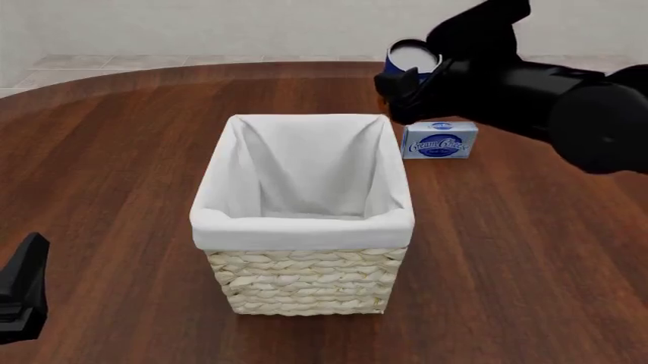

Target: Pick up the alphabet soup and put it in the basket.

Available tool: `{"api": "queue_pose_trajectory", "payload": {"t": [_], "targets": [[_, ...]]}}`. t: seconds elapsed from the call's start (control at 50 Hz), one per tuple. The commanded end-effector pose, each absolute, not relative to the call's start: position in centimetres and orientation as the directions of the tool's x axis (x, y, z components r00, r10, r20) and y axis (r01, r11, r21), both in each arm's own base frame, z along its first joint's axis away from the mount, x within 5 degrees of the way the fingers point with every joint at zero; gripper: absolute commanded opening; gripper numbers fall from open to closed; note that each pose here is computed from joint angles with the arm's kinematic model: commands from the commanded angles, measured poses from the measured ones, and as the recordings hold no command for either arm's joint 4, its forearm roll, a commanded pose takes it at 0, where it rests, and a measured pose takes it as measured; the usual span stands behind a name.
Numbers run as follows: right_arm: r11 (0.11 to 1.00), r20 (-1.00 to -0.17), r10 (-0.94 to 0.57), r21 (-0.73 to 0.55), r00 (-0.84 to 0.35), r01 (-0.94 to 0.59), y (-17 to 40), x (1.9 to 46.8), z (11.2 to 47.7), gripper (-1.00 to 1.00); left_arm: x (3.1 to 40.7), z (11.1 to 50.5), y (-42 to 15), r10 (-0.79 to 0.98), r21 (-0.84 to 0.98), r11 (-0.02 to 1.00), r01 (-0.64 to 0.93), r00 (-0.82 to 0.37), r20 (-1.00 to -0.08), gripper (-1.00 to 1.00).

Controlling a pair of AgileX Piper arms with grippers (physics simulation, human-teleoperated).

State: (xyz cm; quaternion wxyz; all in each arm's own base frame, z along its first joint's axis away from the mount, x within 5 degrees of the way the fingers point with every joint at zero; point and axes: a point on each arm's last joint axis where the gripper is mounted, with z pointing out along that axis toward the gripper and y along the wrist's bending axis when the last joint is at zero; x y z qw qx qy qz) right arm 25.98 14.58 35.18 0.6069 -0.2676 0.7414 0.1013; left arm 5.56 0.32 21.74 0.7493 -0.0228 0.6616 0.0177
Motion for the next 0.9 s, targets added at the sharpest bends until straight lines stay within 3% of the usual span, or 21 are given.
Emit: {"api": "queue_pose_trajectory", "payload": {"t": [0.02,0.9], "targets": [[0.824,-0.958,-0.262,-0.161,-0.115,-0.543,15.6,25.8,35.4,-1.00,5.6,21.7,0.3,-0.004,-0.011,0.998,-0.058,0.124,-0.992,1.00],[0.778,-0.950,-0.271,-0.120,-0.157,-0.616,19.6,26.7,33.6,-1.00,5.5,21.8,0.4,-0.003,-0.011,0.998,-0.063,0.131,-0.991,1.00]]}}
